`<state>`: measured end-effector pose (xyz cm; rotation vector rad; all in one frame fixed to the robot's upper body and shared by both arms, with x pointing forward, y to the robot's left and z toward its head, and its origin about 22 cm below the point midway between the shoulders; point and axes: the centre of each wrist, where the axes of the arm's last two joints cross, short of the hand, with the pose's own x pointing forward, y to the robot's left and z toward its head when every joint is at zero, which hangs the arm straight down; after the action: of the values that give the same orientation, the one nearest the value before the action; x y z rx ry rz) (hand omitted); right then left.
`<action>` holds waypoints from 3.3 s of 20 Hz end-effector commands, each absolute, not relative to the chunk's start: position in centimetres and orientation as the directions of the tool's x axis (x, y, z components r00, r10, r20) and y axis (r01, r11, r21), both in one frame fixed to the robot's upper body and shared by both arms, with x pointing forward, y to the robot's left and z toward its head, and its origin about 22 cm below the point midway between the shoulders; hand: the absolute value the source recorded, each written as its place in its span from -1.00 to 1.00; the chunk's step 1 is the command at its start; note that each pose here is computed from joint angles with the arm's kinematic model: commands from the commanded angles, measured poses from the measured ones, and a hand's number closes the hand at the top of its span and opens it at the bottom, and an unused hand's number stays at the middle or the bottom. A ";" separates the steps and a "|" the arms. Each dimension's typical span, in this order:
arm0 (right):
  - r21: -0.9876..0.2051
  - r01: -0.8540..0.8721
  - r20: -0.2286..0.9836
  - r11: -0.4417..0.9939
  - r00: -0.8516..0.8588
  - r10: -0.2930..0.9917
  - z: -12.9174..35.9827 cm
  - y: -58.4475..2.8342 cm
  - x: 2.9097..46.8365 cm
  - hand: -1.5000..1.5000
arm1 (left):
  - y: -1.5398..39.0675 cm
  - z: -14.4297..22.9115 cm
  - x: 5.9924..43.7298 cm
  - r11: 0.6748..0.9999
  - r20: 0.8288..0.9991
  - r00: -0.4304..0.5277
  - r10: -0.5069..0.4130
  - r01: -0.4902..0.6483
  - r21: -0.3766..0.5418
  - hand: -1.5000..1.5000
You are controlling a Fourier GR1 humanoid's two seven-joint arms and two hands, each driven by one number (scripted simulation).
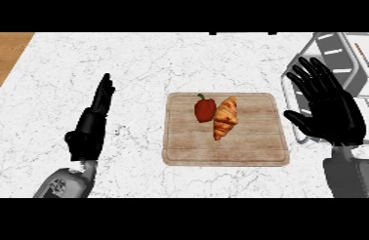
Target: Pick the croissant from the cutting board and place it in the tiered basket
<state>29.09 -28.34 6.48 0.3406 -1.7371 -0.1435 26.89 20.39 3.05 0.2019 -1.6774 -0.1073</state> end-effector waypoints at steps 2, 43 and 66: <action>-0.032 -0.227 0.985 0.973 -0.173 -0.008 11.1 -31.0 27.1 -1.00 | 20.5 2.6 26.4 0.977 0.974 -0.099 -0.204 -0.085 0.196 0.00; -0.828 -0.548 0.161 0.122 -0.023 0.987 20.3 -8.4 29.7 -1.00 | 19.8 3.9 26.9 0.986 0.983 -0.086 -0.164 -0.049 0.160 0.00; -0.890 -0.449 -0.041 -0.078 -0.091 0.995 17.6 -8.4 30.2 -1.00 | 20.0 2.0 27.0 0.984 0.982 -0.079 -0.174 -0.062 0.169 0.00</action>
<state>31.16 -9.44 17.91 -0.7380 -0.9623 1.5324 27.10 20.27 3.01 0.1902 -1.6590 -0.1059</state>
